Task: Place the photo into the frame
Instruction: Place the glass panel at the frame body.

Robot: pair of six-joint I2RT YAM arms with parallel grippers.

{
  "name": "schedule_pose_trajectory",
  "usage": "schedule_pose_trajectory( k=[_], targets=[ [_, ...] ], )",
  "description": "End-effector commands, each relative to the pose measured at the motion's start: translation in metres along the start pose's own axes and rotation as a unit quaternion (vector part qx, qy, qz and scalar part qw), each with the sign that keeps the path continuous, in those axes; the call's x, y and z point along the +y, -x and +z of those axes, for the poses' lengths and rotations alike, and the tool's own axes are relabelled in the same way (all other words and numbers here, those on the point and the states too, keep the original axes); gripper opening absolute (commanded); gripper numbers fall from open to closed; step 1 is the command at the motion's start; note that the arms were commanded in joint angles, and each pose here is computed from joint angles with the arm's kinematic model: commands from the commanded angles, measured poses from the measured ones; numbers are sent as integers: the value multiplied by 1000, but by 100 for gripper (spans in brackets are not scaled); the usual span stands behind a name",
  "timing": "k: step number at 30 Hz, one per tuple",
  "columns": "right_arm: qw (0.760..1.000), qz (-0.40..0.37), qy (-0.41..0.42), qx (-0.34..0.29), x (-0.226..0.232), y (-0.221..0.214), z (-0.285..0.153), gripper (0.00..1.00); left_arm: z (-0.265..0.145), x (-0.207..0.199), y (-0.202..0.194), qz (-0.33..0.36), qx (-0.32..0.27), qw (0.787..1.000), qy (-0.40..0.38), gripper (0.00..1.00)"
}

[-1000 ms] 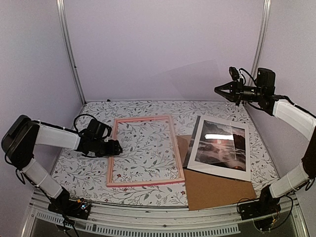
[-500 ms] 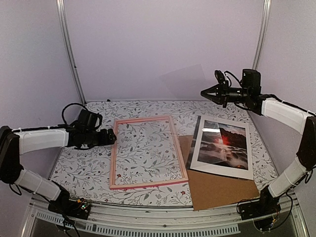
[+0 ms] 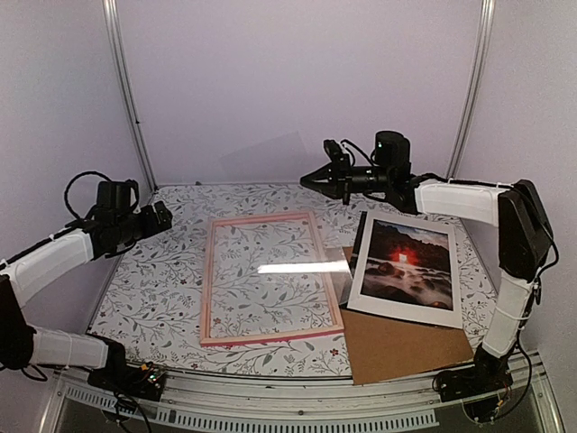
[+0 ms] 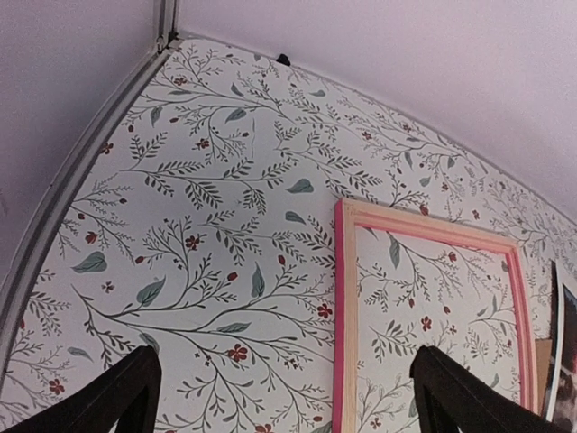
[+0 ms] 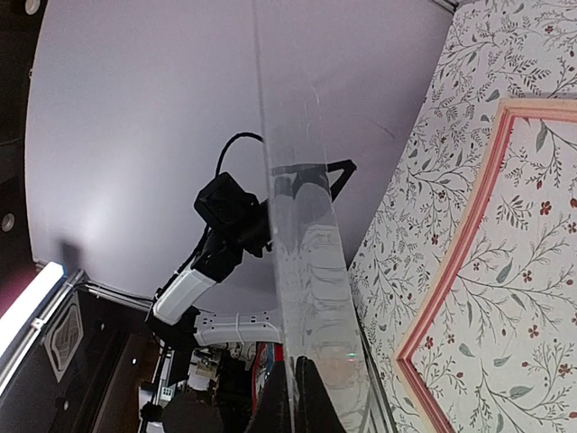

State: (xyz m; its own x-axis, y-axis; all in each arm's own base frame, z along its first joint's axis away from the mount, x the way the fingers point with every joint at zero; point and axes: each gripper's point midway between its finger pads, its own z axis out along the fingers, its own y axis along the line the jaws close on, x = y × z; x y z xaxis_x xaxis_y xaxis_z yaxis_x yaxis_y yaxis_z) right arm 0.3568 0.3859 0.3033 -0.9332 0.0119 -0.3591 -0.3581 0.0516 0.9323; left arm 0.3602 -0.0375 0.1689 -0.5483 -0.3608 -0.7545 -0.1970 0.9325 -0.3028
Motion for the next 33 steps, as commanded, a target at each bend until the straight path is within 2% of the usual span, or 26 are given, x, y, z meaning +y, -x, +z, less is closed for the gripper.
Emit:
schedule_pose_trajectory(
  k=[1,9,14,21,31,33],
  targets=[
    [999,41,-10,-17,-41,12,15,0,-12,3,21,2,-25,1000,1,100],
    [989,128,-79,-4,-172,-2,22,0,2,-3,6,8,3,1000,-19,100],
    [982,141,-124,1,-217,-13,13,0,6,-2,-4,13,15,1000,-22,100],
    [978,112,-178,-2,-236,-15,5,0,11,-2,-11,13,23,999,-30,100],
    [981,104,-163,17,-227,-20,7,0,25,-15,-34,28,52,998,-39,100],
    [982,103,-158,26,-222,-23,8,5,28,-18,-40,31,58,997,-41,100]
  ],
)
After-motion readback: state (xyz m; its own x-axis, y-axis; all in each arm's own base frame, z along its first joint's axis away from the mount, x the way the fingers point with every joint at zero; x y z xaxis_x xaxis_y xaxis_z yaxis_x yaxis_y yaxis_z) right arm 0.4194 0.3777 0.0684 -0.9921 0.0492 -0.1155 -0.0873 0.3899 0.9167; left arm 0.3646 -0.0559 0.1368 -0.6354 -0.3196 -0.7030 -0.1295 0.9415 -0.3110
